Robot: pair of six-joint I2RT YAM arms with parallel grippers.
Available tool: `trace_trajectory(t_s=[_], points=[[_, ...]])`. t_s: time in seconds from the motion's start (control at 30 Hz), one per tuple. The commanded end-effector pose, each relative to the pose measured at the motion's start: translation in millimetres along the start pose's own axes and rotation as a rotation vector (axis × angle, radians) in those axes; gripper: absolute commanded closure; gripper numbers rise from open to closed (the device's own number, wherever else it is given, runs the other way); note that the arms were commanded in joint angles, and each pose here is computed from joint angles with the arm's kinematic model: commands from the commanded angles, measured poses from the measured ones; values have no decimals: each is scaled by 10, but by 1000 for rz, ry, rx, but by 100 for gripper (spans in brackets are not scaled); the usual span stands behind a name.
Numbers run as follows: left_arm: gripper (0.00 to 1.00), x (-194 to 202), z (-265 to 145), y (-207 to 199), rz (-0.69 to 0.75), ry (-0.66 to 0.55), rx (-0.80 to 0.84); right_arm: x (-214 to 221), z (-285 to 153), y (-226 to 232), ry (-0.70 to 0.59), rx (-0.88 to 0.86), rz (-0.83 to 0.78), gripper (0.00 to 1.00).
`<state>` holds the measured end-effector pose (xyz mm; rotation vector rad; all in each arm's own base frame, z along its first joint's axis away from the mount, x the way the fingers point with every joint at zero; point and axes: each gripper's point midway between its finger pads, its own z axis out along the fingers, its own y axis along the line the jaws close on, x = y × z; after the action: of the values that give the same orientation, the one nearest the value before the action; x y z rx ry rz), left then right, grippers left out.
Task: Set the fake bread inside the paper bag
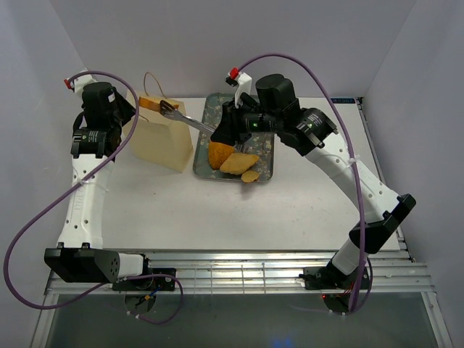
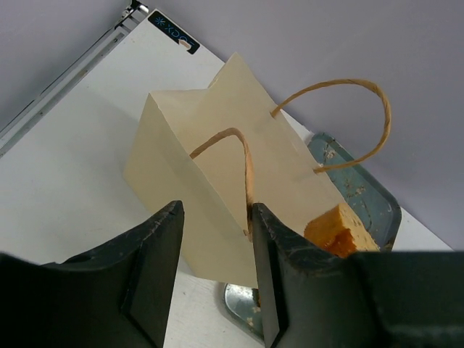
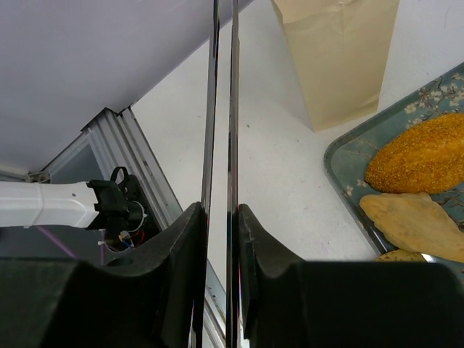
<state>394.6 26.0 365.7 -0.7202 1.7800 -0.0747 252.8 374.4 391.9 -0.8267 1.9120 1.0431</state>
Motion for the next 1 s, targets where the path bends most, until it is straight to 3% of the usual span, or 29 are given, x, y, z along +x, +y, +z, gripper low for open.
trace_trajectory(t_s=[0.0, 0.4, 0.97], points=[[47, -207, -99, -70, -23, -54, 34, -297, 8, 13, -95, 8, -51, 92], [75, -132, -143, -32, -17, -42, 45, -213, 304, -136, -72, 24, -25, 91], [89, 7, -142, -75, -4, 2, 92, -445, 362, -91, -109, 11, -33, 88]])
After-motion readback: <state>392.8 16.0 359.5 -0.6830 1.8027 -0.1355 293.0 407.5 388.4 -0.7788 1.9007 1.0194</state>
